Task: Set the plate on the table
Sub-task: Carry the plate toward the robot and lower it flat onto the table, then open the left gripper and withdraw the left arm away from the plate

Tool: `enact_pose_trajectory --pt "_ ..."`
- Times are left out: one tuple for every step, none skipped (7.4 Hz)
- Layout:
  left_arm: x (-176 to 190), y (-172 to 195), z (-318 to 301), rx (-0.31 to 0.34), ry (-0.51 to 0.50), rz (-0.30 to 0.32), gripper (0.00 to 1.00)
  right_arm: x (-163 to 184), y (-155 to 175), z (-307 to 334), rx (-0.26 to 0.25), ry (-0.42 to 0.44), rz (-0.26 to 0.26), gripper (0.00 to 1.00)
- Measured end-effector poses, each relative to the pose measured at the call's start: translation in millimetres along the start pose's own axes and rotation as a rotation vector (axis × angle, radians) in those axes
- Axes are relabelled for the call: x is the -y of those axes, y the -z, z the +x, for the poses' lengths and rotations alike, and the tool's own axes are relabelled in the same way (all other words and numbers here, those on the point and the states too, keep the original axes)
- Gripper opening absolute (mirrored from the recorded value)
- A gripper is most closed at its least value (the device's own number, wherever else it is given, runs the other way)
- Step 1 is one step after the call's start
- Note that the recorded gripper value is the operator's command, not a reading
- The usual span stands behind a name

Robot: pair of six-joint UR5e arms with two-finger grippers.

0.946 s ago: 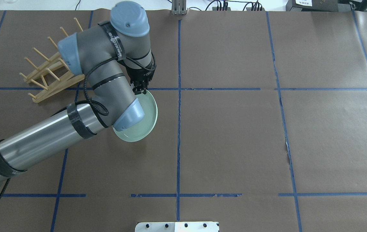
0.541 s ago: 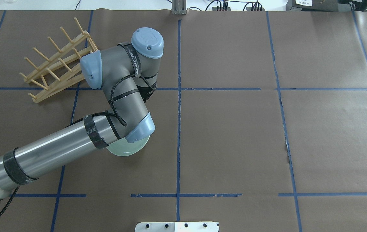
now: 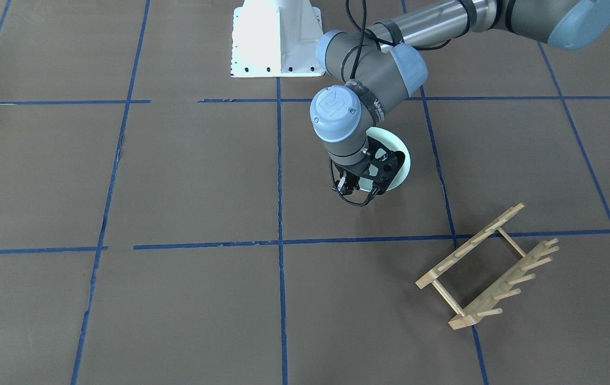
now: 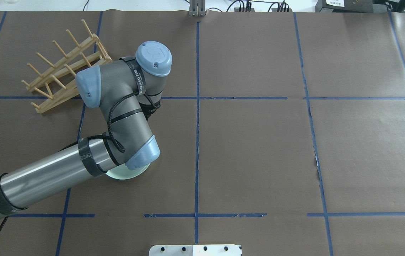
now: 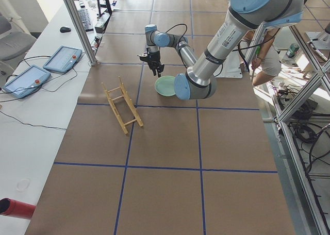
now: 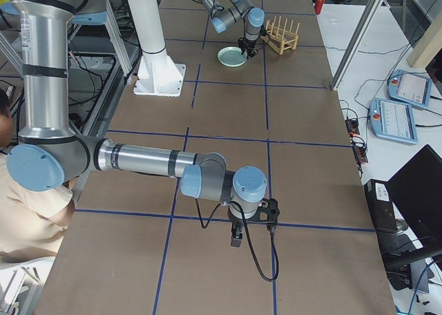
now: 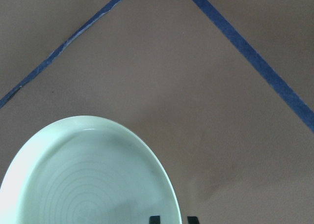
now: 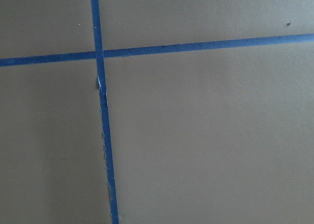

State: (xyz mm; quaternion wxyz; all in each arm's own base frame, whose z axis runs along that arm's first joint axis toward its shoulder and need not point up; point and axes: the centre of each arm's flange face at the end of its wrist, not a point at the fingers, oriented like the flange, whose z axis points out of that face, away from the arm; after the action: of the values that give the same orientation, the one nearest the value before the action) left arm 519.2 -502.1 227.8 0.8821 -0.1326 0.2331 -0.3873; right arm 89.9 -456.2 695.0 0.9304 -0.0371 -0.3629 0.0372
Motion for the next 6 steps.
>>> enact_pose_trajectory --pt "16 37 -15 -0.08 -0.062 -0.001 1.0 0 0 0 0.0 0.0 0.0 1.0" --pt "52 83 -28 -0.166 -0.117 0.017 1.0 0 0 0 0.0 0.0 0.0 1.0" --pt "99 128 -43 -0.241 -0.179 0.05 1.0 0 0 0 0.0 0.0 0.0 1.0" --pt "158 168 -64 -0.295 -0.259 0.083 1.0 0 0 0 0.0 0.0 0.0 1.0" --pt "224 198 -94 -0.324 -0.352 0.122 1.0 0 0 0 0.0 0.0 0.0 1.0" --pt "294 217 -136 -0.325 -0.454 0.172 1.0 0 0 0 0.0 0.0 0.0 1.0"
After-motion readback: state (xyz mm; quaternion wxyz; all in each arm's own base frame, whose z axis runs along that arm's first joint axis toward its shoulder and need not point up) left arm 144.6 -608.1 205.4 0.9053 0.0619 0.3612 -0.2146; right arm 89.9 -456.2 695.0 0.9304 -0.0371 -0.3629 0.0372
